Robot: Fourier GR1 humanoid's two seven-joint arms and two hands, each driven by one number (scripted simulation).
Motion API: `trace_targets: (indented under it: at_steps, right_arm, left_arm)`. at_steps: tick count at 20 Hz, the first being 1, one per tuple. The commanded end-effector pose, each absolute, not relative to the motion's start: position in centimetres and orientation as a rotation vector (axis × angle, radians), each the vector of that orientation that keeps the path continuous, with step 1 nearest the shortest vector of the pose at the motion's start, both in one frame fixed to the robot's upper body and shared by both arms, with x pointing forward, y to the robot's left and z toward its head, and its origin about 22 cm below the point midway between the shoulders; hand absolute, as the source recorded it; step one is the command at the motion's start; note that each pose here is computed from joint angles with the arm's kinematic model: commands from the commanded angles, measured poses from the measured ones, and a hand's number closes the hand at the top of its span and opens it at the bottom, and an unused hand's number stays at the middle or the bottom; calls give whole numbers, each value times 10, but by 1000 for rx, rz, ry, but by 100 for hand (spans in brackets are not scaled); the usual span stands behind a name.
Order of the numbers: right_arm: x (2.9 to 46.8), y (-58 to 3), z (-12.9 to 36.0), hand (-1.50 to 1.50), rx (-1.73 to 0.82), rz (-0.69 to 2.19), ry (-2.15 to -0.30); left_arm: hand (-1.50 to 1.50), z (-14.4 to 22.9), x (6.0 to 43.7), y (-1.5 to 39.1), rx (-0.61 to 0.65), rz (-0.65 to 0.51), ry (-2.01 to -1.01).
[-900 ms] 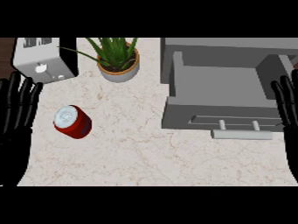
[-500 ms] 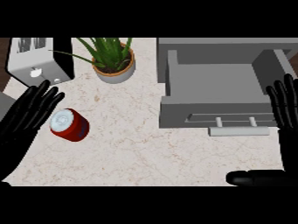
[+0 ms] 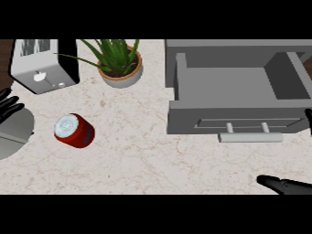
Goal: Pick up the can, place it into the drawer and close the drawer
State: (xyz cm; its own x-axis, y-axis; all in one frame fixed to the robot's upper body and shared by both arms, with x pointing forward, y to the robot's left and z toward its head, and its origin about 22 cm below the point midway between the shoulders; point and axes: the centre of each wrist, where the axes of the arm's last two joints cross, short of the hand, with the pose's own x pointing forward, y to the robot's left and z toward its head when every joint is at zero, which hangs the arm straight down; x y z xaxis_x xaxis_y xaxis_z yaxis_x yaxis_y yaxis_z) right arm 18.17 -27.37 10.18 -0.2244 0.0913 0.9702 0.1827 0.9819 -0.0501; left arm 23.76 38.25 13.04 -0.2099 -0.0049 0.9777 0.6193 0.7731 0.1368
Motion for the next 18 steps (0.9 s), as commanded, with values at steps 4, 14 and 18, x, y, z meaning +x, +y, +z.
trace_targets:
  at_steps: [4,14,18]
  right_arm:
    - [157,-319,88,-150,-227,-106,-1795]
    - [130,-340,96,-150,-198,-105,-1797]
    - [119,-345,88,-150,-183,-79,-1783]
  left_arm:
    - [-150,145,244,439,-514,-633,-1676]
    - [-150,148,248,439,-570,-468,-1566]
    - [-150,149,259,449,-614,-404,-1514]
